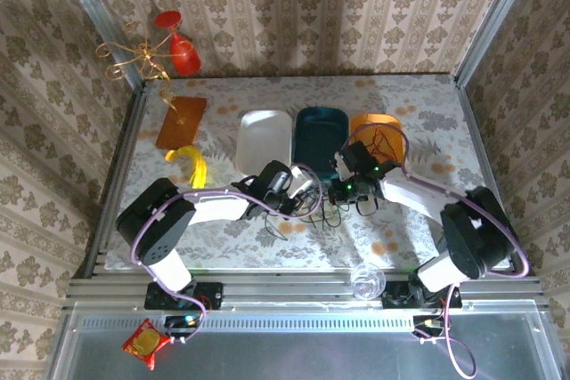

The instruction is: Untangle the cables

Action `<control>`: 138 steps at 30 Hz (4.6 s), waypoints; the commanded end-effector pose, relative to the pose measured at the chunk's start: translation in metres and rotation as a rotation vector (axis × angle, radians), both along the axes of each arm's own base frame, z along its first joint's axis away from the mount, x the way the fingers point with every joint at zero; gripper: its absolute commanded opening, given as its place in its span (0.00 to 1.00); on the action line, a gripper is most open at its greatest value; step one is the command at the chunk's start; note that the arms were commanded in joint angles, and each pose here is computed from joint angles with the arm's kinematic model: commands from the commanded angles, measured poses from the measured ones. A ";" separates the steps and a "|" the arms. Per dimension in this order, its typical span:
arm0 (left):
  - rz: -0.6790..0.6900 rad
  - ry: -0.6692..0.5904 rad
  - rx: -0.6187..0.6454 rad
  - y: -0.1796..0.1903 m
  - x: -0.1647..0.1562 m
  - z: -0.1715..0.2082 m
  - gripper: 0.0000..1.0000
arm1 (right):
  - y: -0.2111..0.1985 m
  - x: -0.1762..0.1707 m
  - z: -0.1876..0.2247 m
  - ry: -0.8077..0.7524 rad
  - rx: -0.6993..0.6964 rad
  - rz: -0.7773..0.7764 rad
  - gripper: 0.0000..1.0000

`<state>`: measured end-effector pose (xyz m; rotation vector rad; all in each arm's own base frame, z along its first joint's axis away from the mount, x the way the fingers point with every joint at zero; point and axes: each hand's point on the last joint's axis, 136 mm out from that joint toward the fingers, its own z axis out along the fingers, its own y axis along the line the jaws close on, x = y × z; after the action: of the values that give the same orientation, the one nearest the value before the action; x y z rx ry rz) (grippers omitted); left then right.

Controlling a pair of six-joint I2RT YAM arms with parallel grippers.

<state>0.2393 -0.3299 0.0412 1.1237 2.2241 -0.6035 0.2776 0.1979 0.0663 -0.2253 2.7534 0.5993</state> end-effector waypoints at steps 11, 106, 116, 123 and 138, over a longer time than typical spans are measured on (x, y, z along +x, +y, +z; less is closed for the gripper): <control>0.026 0.072 0.038 0.015 -0.008 -0.023 0.05 | -0.030 0.040 0.203 -0.548 0.162 -0.146 0.00; 0.140 0.012 0.004 0.036 0.005 -0.005 0.00 | 0.026 0.184 0.059 -0.182 0.246 -0.200 0.31; 0.098 -0.005 -0.030 0.030 0.004 0.007 0.00 | 0.012 0.164 0.103 -0.284 0.203 -0.199 0.54; 0.103 0.001 -0.048 0.030 0.003 0.006 0.00 | 0.029 0.081 0.078 -0.135 0.166 -0.028 0.53; 0.100 0.003 -0.050 0.028 0.004 0.004 0.00 | -0.004 0.015 0.027 0.015 0.011 -0.125 0.52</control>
<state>0.2420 -0.3011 0.0410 0.9775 2.2618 -0.5982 0.2992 0.2028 0.1030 -0.0915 2.7016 0.6665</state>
